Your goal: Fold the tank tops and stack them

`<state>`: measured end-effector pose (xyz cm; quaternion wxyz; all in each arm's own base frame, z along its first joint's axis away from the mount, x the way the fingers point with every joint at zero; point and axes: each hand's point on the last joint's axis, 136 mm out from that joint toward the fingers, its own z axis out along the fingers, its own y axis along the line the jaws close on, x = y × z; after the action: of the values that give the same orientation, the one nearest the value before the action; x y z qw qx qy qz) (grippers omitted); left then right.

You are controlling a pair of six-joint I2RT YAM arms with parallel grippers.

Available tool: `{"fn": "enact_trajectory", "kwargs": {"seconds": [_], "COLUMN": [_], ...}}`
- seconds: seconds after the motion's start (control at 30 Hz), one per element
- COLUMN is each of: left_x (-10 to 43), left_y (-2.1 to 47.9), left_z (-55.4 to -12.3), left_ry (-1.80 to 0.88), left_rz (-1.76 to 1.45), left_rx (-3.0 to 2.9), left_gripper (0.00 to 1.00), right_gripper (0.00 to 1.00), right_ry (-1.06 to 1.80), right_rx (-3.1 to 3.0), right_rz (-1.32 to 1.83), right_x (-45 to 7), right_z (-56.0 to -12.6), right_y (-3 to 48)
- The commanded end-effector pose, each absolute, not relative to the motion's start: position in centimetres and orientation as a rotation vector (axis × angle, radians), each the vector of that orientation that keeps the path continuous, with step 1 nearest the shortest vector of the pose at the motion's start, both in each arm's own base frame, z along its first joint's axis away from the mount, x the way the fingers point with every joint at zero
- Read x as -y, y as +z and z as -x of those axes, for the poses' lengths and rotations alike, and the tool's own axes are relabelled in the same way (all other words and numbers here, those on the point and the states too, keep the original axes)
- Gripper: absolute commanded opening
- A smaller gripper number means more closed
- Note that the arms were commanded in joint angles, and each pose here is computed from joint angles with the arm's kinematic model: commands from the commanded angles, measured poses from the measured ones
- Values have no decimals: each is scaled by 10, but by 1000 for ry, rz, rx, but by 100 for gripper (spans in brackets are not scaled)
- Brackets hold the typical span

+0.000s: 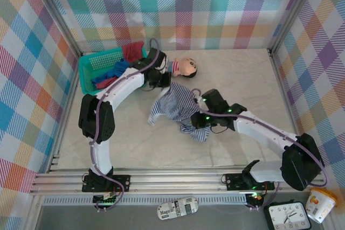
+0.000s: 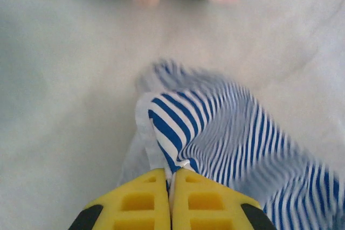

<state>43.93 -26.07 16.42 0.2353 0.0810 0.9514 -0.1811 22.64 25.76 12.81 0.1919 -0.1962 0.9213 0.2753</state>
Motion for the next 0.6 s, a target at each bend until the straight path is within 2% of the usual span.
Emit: {"fn": "enact_trajectory", "kwargs": {"seconds": [0.0,0.07,0.23,0.3,0.47,0.57], "left_x": [265,276,291,292,277,253], "left_y": [154,151,132,130,145,155], "left_z": [-457,-470,-491,-489,-471,-451], "left_ry": [-409,-436,-463,-473,-413,-317], "left_rz": [-313,-321,-340,-343,-350,-337], "left_rx": [-2633,-2628,-2616,-2630,-2654,-2685], "left_gripper": [0,0,0,10,39,53], "right_gripper": [8,10,32,39,41,51], "right_ry": [904,923,925,884,765,626], "right_rx": [-2509,-2491,-2492,-2495,-2553,-2554], "right_rz": [827,904,991,993,852,825], "right_x": [-302,-321,-336,-329,-287,-264], "right_z": [-205,-199,-194,-195,-208,-215], "right_y": [134,133,126,126,121,111]}}
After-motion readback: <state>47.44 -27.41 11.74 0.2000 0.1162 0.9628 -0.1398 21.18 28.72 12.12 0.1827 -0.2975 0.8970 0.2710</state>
